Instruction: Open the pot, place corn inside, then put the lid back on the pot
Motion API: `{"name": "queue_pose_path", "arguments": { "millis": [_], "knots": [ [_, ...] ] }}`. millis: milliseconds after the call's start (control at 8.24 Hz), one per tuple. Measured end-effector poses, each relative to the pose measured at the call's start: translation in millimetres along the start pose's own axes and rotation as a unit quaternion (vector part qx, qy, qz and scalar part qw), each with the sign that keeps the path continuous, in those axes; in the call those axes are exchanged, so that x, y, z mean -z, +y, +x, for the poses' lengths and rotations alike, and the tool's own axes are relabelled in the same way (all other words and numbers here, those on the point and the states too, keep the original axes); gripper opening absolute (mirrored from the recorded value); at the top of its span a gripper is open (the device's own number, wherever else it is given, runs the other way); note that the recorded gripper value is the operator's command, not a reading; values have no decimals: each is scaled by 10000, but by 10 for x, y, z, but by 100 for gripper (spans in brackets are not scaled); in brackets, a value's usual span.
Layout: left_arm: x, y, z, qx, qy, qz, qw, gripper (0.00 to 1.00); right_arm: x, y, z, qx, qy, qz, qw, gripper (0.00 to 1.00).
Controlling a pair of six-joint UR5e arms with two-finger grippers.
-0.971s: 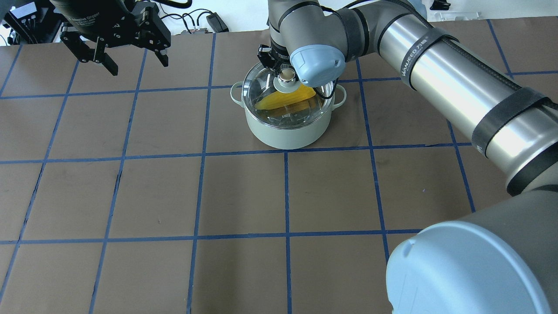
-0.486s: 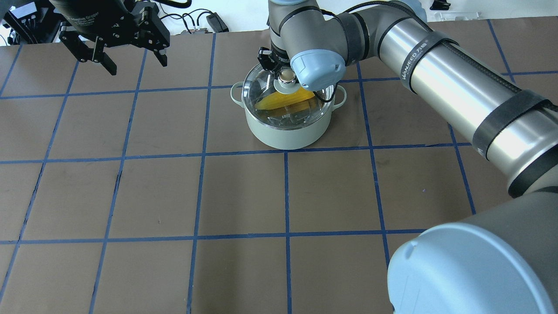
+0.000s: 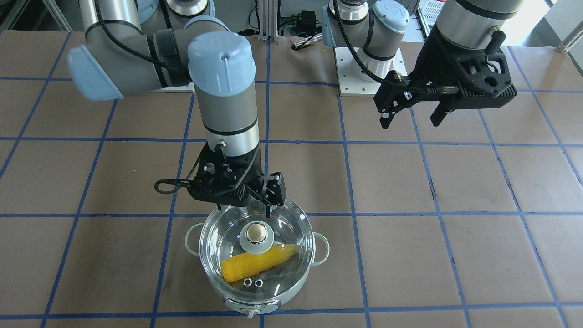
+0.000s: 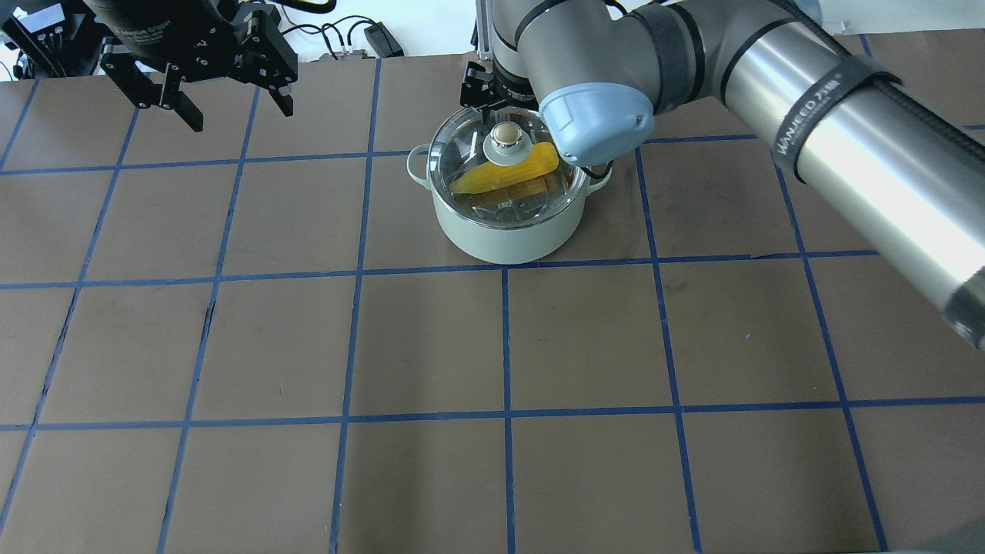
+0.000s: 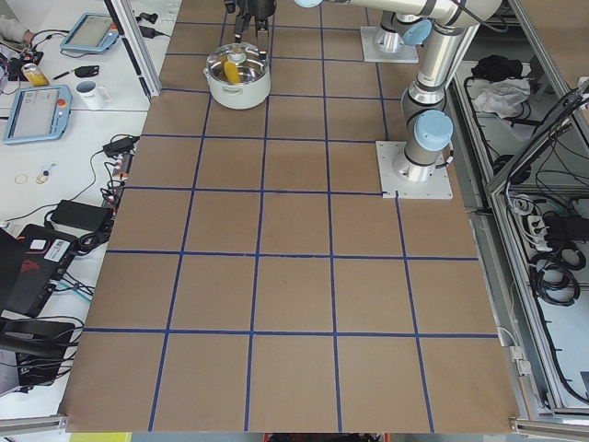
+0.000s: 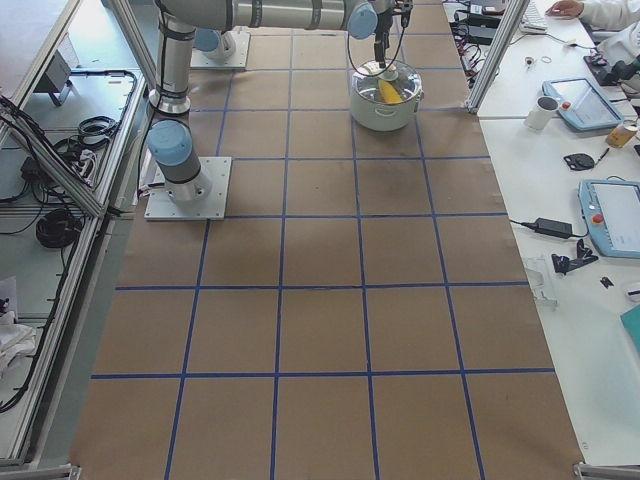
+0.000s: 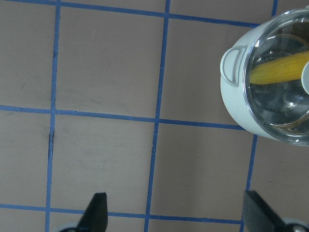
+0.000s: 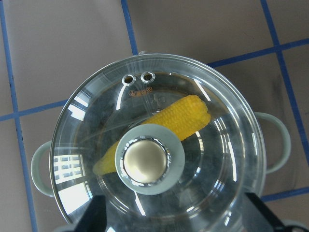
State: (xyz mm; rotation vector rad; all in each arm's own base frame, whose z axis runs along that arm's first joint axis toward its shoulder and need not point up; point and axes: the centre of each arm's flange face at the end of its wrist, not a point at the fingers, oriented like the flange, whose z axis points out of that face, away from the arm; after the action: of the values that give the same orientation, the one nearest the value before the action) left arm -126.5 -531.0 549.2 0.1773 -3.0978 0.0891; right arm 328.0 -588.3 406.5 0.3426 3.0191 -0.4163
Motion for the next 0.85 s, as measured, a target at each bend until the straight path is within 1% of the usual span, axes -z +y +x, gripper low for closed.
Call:
{"name": "queue_pose_path", "arguments": {
  "millis": [121, 243, 486, 607, 850],
  "knots": [
    [7, 6, -1, -2, -2, 5, 10000, 100, 317, 162, 194, 5, 28, 25, 10000, 100],
    [15, 13, -2, -18, -5, 7, 10000, 100, 658, 289, 492, 89, 149, -78, 9998, 100],
    [36, 30, -3, -35, -7, 21, 10000, 100, 1276, 475, 1197, 277, 430, -533, 9973, 100],
    [39, 34, -4, -37, -7, 23, 10000, 100, 1461, 560, 1396, 326, 472, -696, 9959, 100],
    [46, 41, -5, -34, -7, 28, 10000, 100, 1589, 628, 1512, 387, 434, -795, 9951, 100]
  ]
}}
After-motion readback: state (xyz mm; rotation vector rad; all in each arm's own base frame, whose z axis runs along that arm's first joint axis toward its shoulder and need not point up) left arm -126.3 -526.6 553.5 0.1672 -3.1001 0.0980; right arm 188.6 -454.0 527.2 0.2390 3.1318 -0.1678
